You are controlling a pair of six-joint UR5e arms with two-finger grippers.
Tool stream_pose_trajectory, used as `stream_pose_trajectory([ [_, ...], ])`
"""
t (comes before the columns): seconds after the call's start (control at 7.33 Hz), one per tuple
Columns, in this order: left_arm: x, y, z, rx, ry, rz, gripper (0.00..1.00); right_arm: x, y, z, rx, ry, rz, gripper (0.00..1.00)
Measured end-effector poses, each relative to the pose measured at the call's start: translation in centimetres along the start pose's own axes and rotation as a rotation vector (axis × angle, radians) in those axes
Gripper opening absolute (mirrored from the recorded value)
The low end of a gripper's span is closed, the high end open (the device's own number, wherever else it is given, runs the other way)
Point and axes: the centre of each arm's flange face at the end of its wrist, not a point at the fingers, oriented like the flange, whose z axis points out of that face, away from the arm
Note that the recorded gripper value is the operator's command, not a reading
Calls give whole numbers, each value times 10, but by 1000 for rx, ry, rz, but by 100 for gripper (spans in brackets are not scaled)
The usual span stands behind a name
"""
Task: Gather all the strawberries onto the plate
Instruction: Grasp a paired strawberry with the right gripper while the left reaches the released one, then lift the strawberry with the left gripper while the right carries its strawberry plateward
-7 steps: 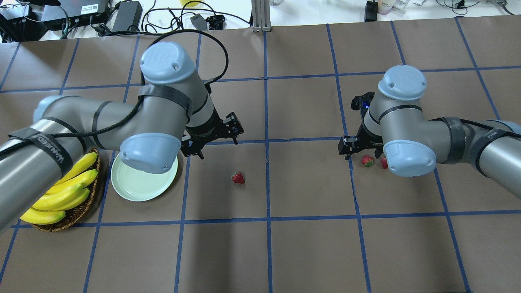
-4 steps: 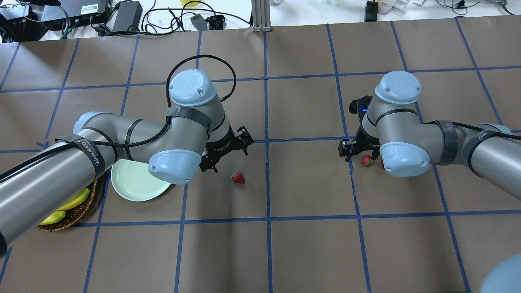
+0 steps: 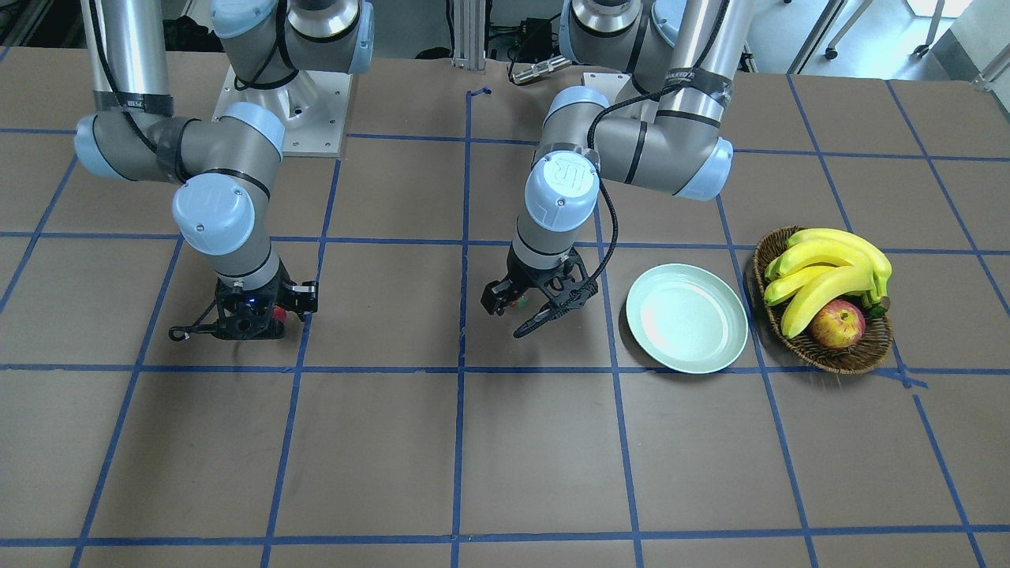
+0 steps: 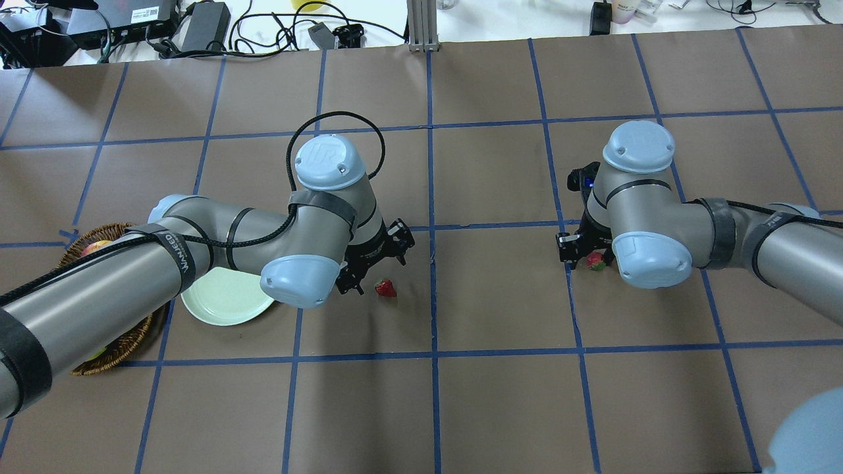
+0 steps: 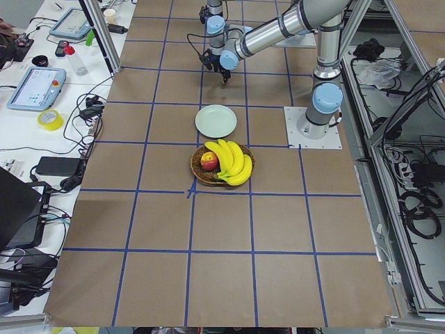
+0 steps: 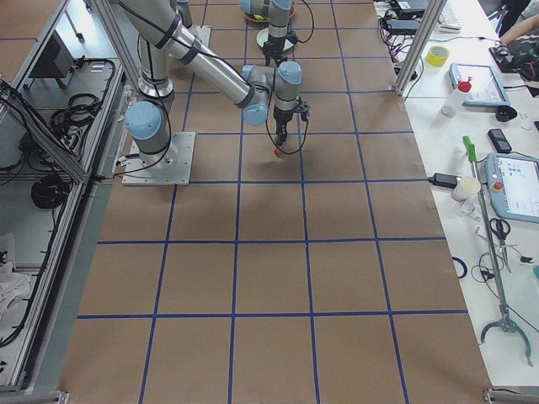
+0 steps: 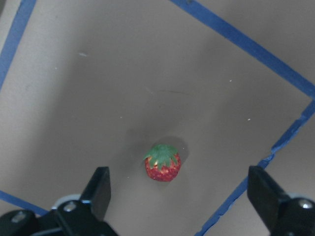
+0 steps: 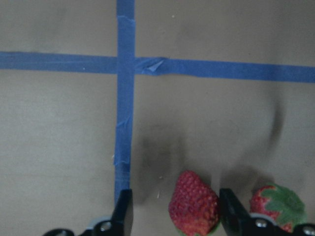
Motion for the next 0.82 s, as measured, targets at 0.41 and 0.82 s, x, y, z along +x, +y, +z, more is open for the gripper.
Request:
stream_pose_trajectory([
  [0.41, -3, 1, 16, -2, 0, -4, 52, 0, 2, 1, -17, 1, -4, 0],
  [0.82, 1, 7, 17, -7, 14, 7, 1, -2, -3, -12, -43, -11, 6, 0],
])
